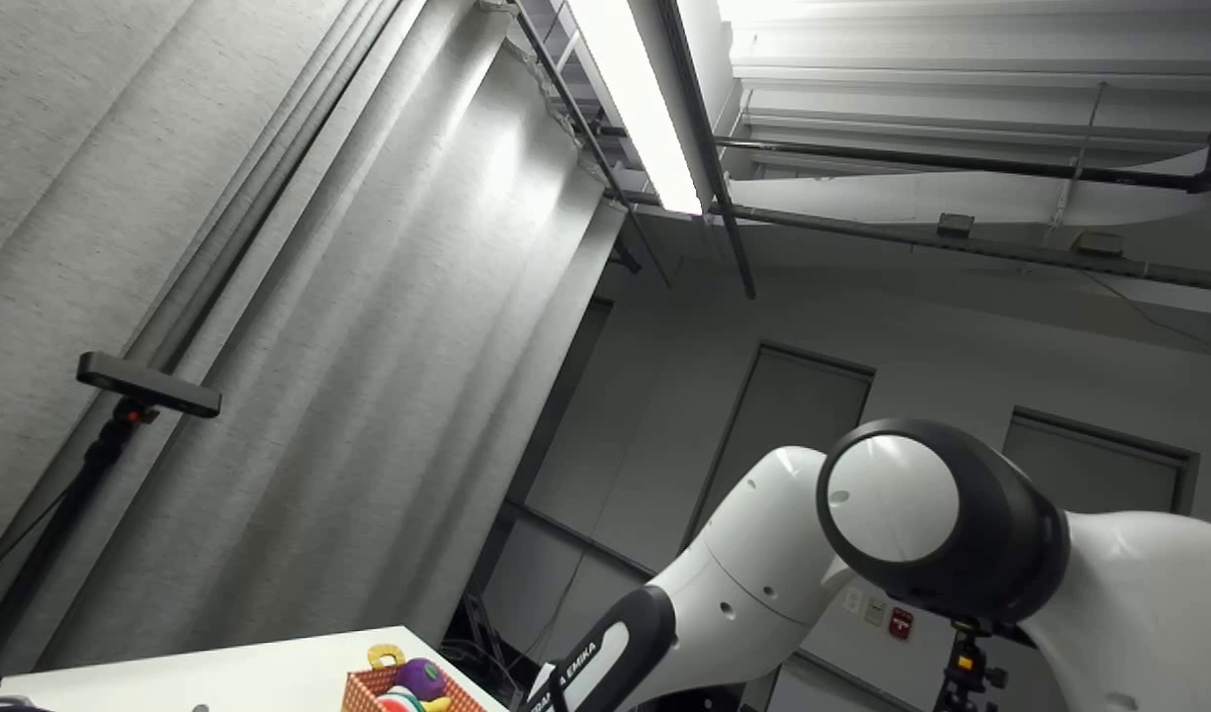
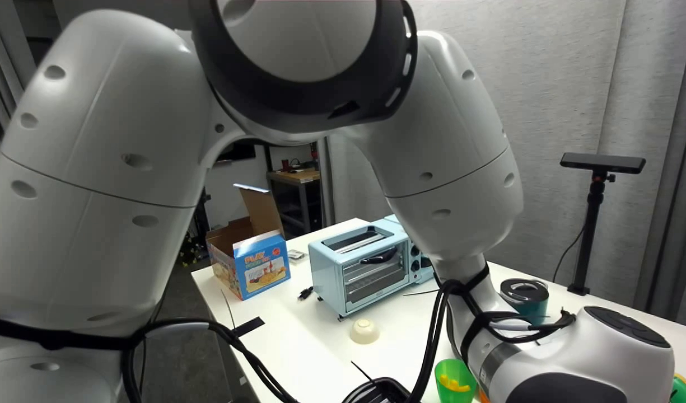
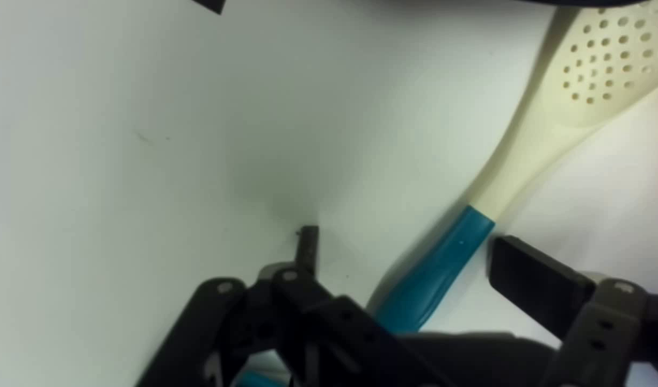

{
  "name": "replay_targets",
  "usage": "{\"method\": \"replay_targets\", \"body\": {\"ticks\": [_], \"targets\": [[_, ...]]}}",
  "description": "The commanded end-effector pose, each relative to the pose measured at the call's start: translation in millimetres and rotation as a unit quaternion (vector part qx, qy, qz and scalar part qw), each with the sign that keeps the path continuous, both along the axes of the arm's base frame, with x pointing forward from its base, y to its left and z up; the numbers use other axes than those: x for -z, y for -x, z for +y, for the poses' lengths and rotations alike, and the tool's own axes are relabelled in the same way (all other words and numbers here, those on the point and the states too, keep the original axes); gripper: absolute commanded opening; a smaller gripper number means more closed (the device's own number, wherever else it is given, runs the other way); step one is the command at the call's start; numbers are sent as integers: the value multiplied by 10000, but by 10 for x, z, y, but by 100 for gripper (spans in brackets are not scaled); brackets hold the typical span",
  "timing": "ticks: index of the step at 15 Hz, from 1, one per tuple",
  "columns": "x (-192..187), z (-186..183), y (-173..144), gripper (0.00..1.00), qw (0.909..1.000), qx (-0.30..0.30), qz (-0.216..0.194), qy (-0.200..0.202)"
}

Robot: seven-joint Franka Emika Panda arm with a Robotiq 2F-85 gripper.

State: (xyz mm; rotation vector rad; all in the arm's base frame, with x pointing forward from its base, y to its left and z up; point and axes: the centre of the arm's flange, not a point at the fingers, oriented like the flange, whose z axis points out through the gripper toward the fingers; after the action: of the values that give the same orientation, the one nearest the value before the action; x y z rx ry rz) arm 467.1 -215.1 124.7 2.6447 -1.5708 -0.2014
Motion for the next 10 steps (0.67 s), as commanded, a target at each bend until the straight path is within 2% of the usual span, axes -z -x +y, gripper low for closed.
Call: {"method": "replay_targets", "body": {"ticks": [1,3,4,5,10], "targets": [[166,-92,-38,100,10000,-5,-56,46],[181,-79,-49,100,10000,-4,-42,61],[170,-98,-61,75,10000,15,-58,61],[167,-110,-61,74,10000,15,-61,50],[146,-125,-63,37,9999,57,-71,55]]}}
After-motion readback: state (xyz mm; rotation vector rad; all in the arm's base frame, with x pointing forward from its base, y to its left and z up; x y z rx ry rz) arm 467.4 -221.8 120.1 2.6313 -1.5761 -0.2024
